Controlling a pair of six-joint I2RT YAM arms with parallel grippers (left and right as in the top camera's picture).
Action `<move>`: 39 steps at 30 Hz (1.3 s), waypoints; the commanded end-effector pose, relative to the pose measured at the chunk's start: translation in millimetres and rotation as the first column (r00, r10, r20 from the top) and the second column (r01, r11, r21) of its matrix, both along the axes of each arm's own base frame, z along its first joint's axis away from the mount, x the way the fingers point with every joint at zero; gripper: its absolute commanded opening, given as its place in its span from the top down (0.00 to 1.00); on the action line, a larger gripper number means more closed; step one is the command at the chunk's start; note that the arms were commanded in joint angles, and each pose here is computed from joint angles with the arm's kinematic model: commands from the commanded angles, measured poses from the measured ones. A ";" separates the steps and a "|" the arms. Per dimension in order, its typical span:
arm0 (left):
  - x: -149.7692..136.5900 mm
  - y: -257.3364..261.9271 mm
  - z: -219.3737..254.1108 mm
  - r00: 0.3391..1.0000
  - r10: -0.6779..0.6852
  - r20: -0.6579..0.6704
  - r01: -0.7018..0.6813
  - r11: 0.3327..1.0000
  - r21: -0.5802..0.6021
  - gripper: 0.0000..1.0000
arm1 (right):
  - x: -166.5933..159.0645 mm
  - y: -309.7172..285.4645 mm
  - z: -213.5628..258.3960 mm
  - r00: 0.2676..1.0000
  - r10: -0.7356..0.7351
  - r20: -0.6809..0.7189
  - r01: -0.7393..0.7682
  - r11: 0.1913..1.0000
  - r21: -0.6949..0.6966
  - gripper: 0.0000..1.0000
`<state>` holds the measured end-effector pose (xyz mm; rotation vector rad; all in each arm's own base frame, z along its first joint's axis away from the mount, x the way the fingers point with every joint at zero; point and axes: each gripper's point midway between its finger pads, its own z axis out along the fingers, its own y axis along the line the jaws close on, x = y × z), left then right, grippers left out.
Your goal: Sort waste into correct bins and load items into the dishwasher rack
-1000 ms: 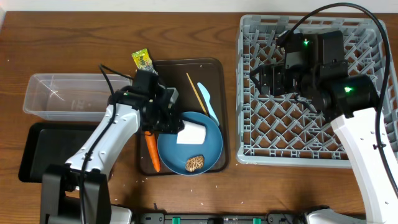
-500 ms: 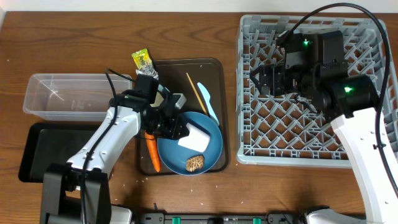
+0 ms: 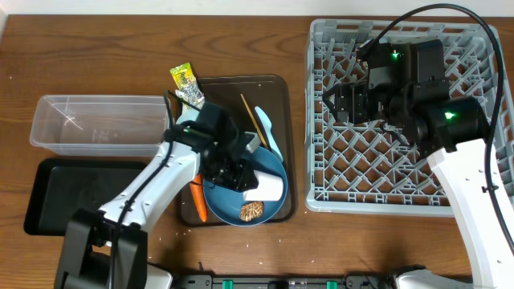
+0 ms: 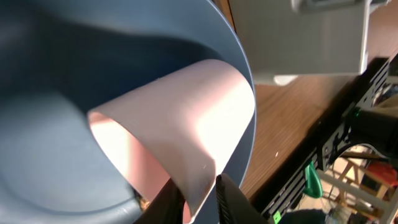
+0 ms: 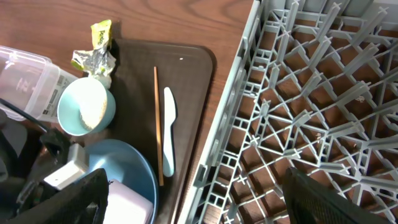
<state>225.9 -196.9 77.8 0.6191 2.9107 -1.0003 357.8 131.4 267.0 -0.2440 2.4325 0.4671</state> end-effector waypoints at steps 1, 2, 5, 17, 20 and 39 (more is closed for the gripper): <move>-4.9 4.6 -5.5 1.000 0.010 -0.019 -0.009 0.999 0.035 0.81 | -0.1 -6.0 3.9 1.000 -0.021 0.009 0.021 1.000 0.002 0.18; -5.2 4.8 -5.6 1.000 0.011 -0.021 -0.011 0.999 0.036 0.81 | -0.1 -6.0 3.9 1.000 -0.021 0.009 0.021 1.000 0.002 0.18; -5.0 4.8 -5.5 1.000 0.012 -0.021 -0.011 0.999 0.035 0.94 | -0.1 -6.0 3.9 1.000 -0.022 0.009 0.022 1.000 0.002 0.18; 32.0 10.4 80.6 0.985 0.112 0.129 -0.092 0.984 -0.151 0.94 | -6.3 -6.9 -1.4 1.000 0.020 -0.004 -0.020 0.999 -0.035 0.19; 44.1 21.1 124.2 0.958 0.177 0.225 -0.122 0.964 -0.236 0.94 | -8.5 -3.7 -1.3 0.999 0.035 -0.011 -0.035 0.999 -0.020 0.20; 46.4 25.0 276.4 0.909 0.236 0.344 0.096 0.684 -0.723 0.94 | -84.1 99.7 45.8 0.586 0.735 0.340 -0.801 0.587 0.112 0.18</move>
